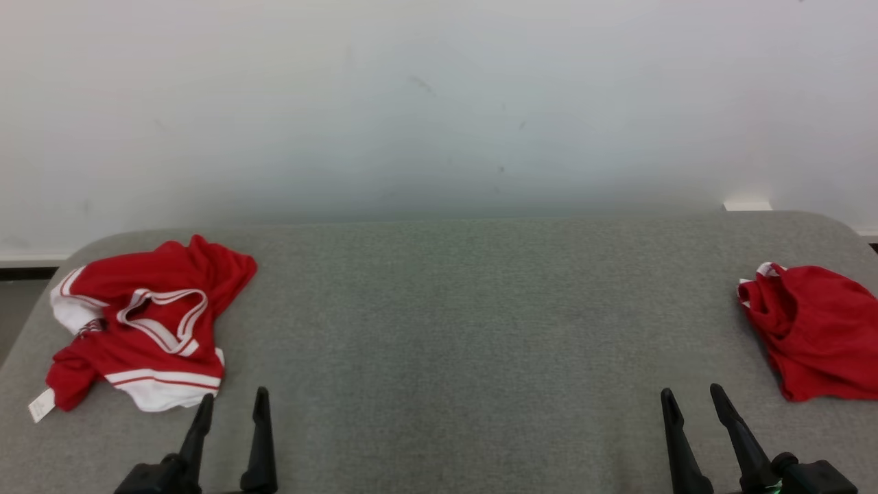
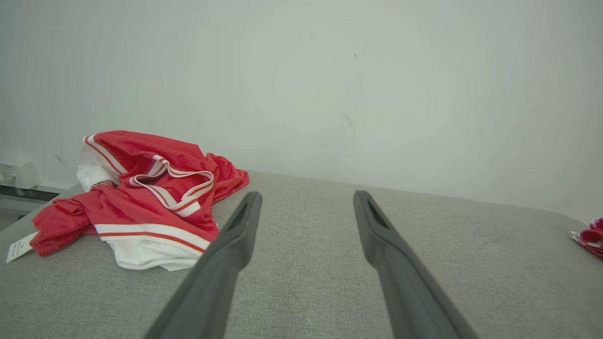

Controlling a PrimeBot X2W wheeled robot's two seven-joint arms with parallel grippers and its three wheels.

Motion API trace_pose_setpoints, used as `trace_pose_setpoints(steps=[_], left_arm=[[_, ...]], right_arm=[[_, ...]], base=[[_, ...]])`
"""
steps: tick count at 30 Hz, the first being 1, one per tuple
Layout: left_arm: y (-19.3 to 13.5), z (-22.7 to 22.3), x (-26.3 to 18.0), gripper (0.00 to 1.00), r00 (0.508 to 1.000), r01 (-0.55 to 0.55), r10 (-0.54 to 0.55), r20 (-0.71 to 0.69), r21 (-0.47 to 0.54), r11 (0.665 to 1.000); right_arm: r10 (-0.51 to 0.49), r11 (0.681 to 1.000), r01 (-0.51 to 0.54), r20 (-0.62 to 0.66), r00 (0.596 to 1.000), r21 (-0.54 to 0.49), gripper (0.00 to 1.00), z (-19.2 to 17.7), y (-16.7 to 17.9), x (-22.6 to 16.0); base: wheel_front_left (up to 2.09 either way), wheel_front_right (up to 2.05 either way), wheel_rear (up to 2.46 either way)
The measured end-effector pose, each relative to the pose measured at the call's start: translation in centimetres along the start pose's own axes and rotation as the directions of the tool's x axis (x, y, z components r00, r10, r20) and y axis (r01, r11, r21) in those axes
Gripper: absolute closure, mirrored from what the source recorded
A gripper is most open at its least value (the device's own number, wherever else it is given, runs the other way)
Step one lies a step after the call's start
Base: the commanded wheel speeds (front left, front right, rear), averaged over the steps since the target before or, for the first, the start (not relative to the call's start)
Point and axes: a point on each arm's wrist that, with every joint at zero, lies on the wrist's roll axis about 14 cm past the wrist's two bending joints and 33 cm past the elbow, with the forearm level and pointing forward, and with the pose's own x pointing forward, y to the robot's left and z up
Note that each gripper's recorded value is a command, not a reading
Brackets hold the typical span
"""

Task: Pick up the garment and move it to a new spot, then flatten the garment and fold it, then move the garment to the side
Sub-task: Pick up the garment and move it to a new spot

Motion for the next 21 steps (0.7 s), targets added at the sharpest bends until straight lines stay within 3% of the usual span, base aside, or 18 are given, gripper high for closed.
trace_pose_setpoints(steps=[8,21], left_arm=[[4.6,1.2,-1.6,0.00,0.990,-0.140,0.139,0.031,0.032,0.990],[11.3,1.5,-7.0,0.00,0.926,-0.378,0.378,0.028,0.033,0.925]], right_arm=[[0.151,0.988,-0.149,-0.059,0.987,0.031,0.00,-2.2,4.8,2.7],[0.367,0.929,-0.358,-0.127,0.921,0.091,0.00,-5.1,12.3,4.9]], base=[[0.00,0.00,0.00],[0.00,0.00,0.00]])
